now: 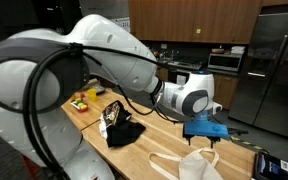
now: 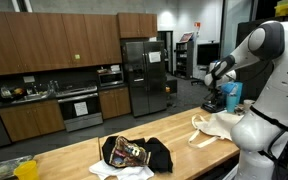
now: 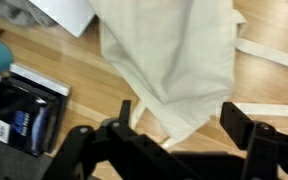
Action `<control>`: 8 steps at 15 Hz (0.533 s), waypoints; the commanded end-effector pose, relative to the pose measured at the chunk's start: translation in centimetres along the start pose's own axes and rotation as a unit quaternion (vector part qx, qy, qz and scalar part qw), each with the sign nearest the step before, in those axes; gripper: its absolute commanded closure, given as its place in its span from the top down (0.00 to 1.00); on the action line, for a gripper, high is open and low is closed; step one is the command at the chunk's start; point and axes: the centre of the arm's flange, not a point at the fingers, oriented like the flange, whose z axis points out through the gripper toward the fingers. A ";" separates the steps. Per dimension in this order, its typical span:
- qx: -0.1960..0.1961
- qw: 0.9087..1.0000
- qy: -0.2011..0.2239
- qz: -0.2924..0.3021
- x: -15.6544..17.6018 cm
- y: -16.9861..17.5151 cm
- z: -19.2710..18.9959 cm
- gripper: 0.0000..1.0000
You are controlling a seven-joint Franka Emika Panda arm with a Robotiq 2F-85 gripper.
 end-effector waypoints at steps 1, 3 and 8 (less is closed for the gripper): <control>0.096 0.994 -0.012 -0.046 3.4 -1.3 -3.0 1.00; 0.134 0.986 -0.055 -0.080 3.9 -3.9 -3.0 1.00; 0.124 0.981 -0.102 -0.105 3.3 -6.0 -1.4 1.00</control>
